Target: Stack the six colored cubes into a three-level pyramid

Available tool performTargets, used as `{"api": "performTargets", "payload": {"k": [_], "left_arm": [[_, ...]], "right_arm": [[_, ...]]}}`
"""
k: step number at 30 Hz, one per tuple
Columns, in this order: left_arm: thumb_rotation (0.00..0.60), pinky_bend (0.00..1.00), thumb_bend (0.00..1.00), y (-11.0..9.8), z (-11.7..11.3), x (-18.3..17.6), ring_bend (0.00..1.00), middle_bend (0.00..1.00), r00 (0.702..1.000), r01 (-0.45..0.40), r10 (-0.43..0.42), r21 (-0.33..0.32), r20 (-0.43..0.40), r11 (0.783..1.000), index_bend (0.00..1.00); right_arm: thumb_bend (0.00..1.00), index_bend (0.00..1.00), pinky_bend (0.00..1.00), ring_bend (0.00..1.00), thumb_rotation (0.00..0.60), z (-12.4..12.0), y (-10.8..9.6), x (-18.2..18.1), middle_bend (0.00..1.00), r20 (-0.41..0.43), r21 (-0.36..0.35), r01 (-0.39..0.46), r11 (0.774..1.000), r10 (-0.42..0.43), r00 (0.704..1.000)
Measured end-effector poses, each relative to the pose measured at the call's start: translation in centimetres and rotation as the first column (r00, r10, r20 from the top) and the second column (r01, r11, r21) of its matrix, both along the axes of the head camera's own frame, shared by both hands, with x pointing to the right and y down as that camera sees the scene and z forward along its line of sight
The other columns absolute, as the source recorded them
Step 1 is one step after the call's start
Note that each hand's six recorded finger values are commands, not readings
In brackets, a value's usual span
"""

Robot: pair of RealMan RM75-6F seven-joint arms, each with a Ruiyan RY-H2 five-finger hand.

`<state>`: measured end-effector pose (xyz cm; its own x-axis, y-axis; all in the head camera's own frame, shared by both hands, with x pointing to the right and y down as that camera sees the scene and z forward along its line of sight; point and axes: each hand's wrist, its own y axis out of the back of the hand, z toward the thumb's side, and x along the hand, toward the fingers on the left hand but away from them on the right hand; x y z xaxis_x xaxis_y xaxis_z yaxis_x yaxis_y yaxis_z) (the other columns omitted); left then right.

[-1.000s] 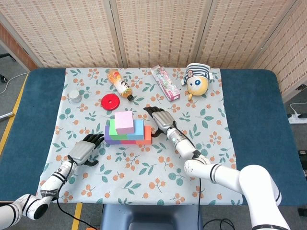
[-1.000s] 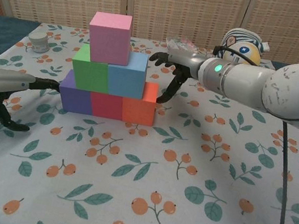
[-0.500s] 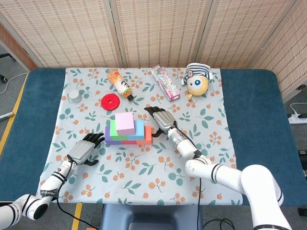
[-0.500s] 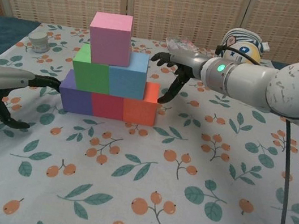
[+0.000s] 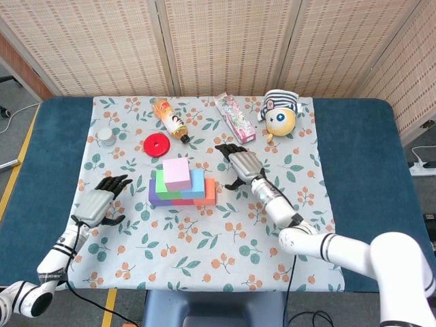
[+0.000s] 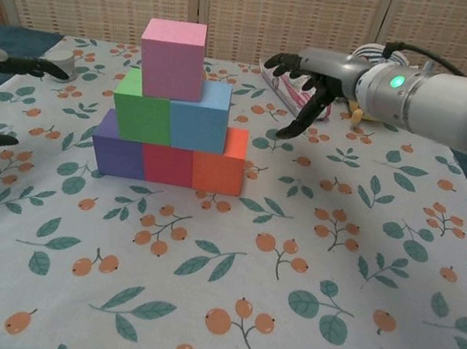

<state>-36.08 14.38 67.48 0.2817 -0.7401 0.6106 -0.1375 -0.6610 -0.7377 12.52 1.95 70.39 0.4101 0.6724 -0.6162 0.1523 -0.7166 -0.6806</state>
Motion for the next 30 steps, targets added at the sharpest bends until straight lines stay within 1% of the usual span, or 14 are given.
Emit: {"api": "performTargets", "payload": {"k": [4,6,10,11,13,16,19,20,22,23,26,27,30], "left_arm": [[0.600,0.02,0.28,-0.6,-2.6,-3.5,0.00,0.00,0.996,0.085,-0.087,0.076,0.028,0.993,0.09],[0.600,0.02,0.28,-0.5,-4.1,-5.7,0.00,0.01,0.989,0.132,-0.139,0.119,0.051,0.984,0.09],[0.600,0.02,0.28,0.5,-6.5,-9.3,0.00,0.02,0.968,0.211,-0.231,0.185,0.095,0.960,0.10],[0.600,0.02,0.28,0.9,-7.0,-10.0,0.00,0.02,0.963,0.224,-0.248,0.196,0.103,0.954,0.10],[0.600,0.02,0.28,1.9,-7.9,-11.1,0.00,0.02,0.953,0.248,-0.278,0.220,0.118,0.943,0.10],[0.600,0.02,0.28,3.4,-8.9,-11.9,0.00,0.02,0.944,0.265,-0.303,0.248,0.131,0.932,0.10],[0.600,0.02,0.28,5.3,-9.7,-12.1,0.00,0.02,0.940,0.266,-0.312,0.273,0.141,0.924,0.10],[0.600,0.02,0.28,5.8,-9.9,-12.1,0.00,0.02,0.939,0.266,-0.314,0.281,0.141,0.922,0.10],[0.600,0.02,0.28,7.2,-10.4,-11.8,0.00,0.02,0.939,0.266,-0.317,0.296,0.137,0.917,0.10],[0.600,0.02,0.28,7.7,-10.5,-11.6,0.00,0.02,0.939,0.266,-0.316,0.301,0.134,0.916,0.10],[0.600,0.02,0.28,9.5,-10.8,-10.8,0.00,0.02,0.943,0.260,-0.309,0.301,0.126,0.917,0.10],[0.600,0.02,0.28,10.0,-10.8,-10.5,0.00,0.02,0.944,0.257,-0.305,0.299,0.126,0.919,0.10],[0.600,0.02,0.28,10.7,-10.7,-10.1,0.00,0.02,0.946,0.246,-0.294,0.286,0.136,0.926,0.10]], "right_arm": [[0.05,0.00,0.16,0.00,0.600,-3.3,-0.3,4.3,0.04,-0.025,0.074,-0.023,0.997,0.025,0.999],[0.05,0.00,0.16,0.00,0.600,-5.3,0.1,7.6,0.04,-0.042,0.121,-0.051,0.991,0.057,0.997],[0.05,0.00,0.15,0.00,0.600,-9.2,1.4,14.6,0.04,-0.095,0.233,-0.097,0.968,0.122,0.988],[0.05,0.00,0.14,0.00,0.600,-10.4,2.5,16.8,0.04,-0.109,0.272,-0.104,0.957,0.138,0.984],[0.05,0.00,0.13,0.00,0.600,-11.5,3.7,18.8,0.04,-0.117,0.306,-0.109,0.946,0.151,0.982],[0.05,0.00,0.09,0.00,0.600,-13.5,6.7,22.5,0.04,-0.120,0.363,-0.134,0.922,0.189,0.975],[0.05,0.00,0.06,0.00,0.600,-15.2,10.3,26.0,0.02,-0.111,0.395,-0.179,0.901,0.241,0.964],[0.05,0.00,0.05,0.00,0.600,-15.8,11.8,27.3,0.02,-0.109,0.403,-0.197,0.894,0.260,0.959],[0.05,0.00,0.03,0.00,0.600,-16.6,14.1,29.0,0.01,-0.107,0.411,-0.219,0.885,0.286,0.952],[0.05,0.00,0.02,0.00,0.600,-17.0,15.6,29.9,0.01,-0.106,0.412,-0.233,0.881,0.300,0.948],[0.05,0.00,0.00,0.00,0.600,-17.6,19.0,31.5,0.00,-0.097,0.399,-0.261,0.879,0.323,0.941],[0.05,0.00,0.00,0.00,0.600,-17.6,19.9,31.8,0.00,-0.094,0.395,-0.268,0.879,0.329,0.940],[0.05,0.00,0.00,0.00,0.600,-17.5,22.2,32.4,0.00,-0.094,0.374,-0.290,0.881,0.347,0.933]]}}
